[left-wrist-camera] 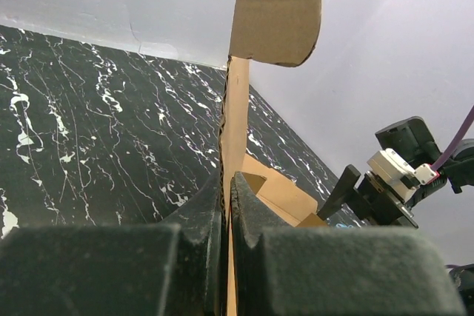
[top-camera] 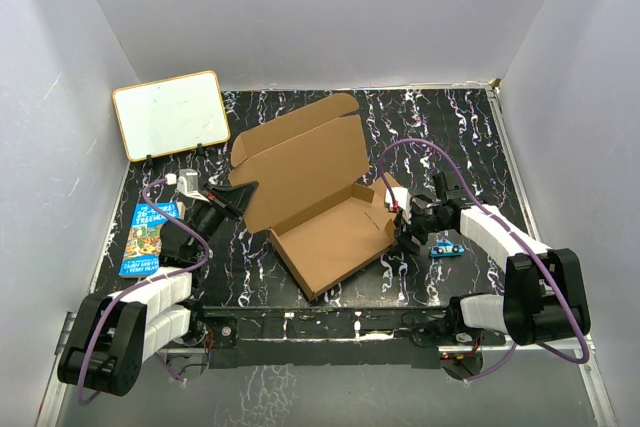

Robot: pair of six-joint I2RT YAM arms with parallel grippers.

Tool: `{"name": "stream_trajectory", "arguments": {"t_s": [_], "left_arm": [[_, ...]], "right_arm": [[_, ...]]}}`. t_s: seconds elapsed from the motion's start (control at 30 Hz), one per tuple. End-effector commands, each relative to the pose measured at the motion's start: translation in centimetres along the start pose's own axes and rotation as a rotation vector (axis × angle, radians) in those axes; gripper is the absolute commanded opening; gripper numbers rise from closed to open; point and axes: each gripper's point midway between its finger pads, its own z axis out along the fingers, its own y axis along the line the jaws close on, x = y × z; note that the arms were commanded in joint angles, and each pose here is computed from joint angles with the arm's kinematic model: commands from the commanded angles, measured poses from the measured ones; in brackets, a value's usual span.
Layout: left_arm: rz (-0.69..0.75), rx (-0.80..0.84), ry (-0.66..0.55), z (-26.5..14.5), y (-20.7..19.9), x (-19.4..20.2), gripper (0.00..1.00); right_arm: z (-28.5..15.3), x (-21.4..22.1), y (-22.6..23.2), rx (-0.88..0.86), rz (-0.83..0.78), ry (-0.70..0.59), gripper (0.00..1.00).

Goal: Fold the paper box

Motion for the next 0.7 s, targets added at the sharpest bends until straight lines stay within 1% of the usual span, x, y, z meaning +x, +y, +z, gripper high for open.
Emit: {"name": "stream_trajectory", "arguments": {"t_s": [0.0, 0.13, 0.2, 0.53, 0.6, 0.67], "left_arm": [[0.022, 0.047, -0.012, -0.1, -1.2, -0.3, 0.0], [0.028, 0.037, -0.007, -0.2, -0.9, -0.1, 0.0], [0.027, 0.037, -0.005, -0.2, -0.9, 0.0, 0.0], [0.027, 0.042, -0.003, 0.0, -0.7, 0.2, 0.0], [0.025, 0.039, -0.002, 0.0, -0.6, 0.3, 0.0], [0.029, 0.037, 0.001, 0.0, -0.5, 0.3, 0.0]], "right_arm": [[0.2, -1.7, 1.6, -0.093, -0.105, -0.09, 0.65], [0.1, -1.2, 2.5, -0.128, -0.127, -0.077, 0.58], [0.2, -0.8, 2.5, -0.128, -0.129, -0.065, 0.57], [1.3, 0.2, 3.1, -0.156, -0.158, 0.013, 0.56], [1.4, 0.4, 3.2, -0.161, -0.173, 0.029, 0.54], [1.5, 0.5, 3.4, -0.165, -0.187, 0.042, 0.5]]}}
